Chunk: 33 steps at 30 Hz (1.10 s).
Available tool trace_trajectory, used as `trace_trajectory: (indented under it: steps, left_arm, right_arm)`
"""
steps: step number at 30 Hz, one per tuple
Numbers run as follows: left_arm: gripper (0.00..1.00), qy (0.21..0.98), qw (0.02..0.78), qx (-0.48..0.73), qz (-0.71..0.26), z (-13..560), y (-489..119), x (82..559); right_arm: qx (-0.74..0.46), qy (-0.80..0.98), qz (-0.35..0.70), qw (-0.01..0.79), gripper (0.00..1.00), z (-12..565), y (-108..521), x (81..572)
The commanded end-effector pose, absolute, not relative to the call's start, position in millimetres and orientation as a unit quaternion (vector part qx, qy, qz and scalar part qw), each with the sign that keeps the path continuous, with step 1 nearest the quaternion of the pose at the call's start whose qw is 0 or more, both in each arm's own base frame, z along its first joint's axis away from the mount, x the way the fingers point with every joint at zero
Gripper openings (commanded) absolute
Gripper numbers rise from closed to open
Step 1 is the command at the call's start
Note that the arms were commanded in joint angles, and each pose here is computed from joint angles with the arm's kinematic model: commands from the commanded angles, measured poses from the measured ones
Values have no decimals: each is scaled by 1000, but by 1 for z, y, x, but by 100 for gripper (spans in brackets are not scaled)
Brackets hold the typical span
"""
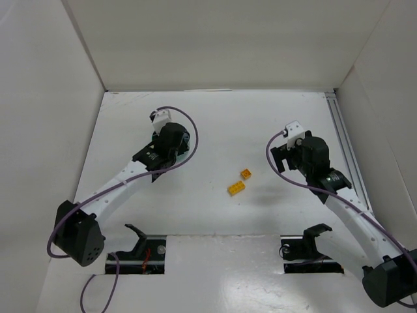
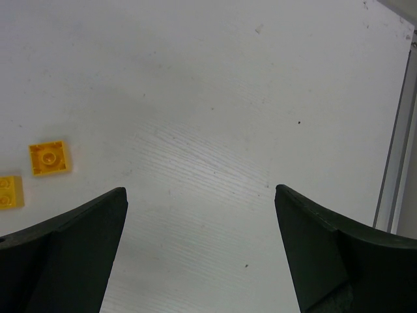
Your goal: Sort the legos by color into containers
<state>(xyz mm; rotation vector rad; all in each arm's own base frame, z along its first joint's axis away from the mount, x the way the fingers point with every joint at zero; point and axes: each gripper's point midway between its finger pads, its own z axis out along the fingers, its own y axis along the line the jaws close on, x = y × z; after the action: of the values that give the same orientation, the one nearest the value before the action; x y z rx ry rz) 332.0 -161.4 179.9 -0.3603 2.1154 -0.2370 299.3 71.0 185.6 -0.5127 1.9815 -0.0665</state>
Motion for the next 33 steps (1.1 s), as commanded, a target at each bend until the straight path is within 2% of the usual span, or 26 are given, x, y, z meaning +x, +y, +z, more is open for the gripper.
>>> trace_trajectory:
  steps: [1, 4, 7, 15, 24, 26, 33]
  left_arm:
    - [0, 825, 513, -222, -78, 194, -126, 338]
    - [1, 808, 534, -238, -80, 201, -120, 344]
    - [7, 799, 551, -222, -90, 206, -124, 351]
    - [7, 807, 545, -221, -59, 188, -132, 375]
    - [7, 783, 568, -241, -76, 188, -139, 392]
    - [10, 781, 570, -243, -73, 186, -137, 392]
    - [13, 775, 578, -250, -57, 181, -132, 396]
  right_arm:
    - [-220, 810, -21, 543, 99, 195, 75, 305]
    - [-226, 808, -19, 543, 99, 195, 76, 305]
    - [-233, 807, -18, 543, 99, 195, 78, 305]
    - [-230, 808, -26, 543, 99, 195, 72, 307]
    - [-232, 809, -32, 539, 99, 194, 69, 306]
    - [-229, 810, -36, 538, 99, 194, 68, 306]
    - [-222, 809, -42, 542, 99, 198, 64, 308]
